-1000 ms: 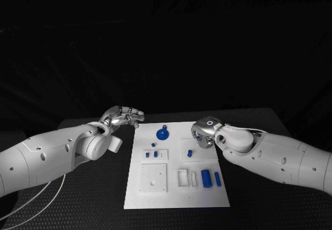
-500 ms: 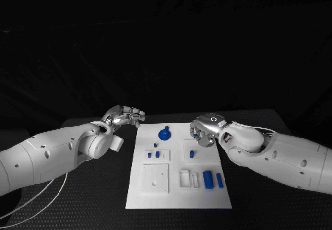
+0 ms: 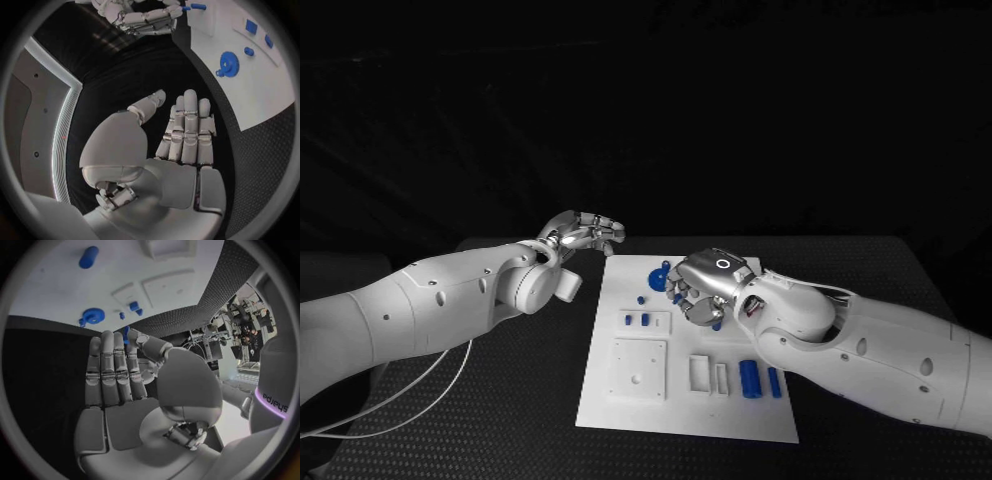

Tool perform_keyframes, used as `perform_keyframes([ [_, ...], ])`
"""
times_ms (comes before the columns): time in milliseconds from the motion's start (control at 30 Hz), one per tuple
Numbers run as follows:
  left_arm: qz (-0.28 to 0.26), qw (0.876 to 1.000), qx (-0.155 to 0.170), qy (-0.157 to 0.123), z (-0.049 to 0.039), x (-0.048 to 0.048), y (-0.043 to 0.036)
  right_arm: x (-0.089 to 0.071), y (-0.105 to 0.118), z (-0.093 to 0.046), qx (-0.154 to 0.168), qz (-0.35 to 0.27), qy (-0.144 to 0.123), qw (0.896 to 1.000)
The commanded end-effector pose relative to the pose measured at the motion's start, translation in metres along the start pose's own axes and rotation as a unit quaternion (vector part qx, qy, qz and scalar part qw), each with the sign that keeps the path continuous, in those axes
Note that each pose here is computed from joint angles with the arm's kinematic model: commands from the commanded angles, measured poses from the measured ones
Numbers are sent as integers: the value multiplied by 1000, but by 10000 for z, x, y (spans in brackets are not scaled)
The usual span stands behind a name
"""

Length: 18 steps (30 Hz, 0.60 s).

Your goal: Assemble the parts on the task board

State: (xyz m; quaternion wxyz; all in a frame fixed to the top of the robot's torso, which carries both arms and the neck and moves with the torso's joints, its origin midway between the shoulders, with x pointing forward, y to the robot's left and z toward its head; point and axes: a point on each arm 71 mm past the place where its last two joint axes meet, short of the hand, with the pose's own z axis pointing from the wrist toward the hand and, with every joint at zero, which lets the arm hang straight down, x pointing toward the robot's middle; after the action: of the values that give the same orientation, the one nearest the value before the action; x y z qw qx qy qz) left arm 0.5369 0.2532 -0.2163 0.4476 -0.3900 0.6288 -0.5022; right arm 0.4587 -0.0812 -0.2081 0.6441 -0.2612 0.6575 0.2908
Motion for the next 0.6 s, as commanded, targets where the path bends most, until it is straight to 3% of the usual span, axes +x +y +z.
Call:
perform_keyframes([
  [33, -9, 1000, 10, -7, 33, 20, -42, 100, 120, 33, -20, -13, 9, 1000],
  [267, -10, 1000, 13, -4, 74, 72, -75, 365, 304, 58, -39, -16, 39, 998],
  [600, -11, 1000, 16, 1, 108, 127, -112, 616, 479, 58, -57, -11, 67, 996],
])
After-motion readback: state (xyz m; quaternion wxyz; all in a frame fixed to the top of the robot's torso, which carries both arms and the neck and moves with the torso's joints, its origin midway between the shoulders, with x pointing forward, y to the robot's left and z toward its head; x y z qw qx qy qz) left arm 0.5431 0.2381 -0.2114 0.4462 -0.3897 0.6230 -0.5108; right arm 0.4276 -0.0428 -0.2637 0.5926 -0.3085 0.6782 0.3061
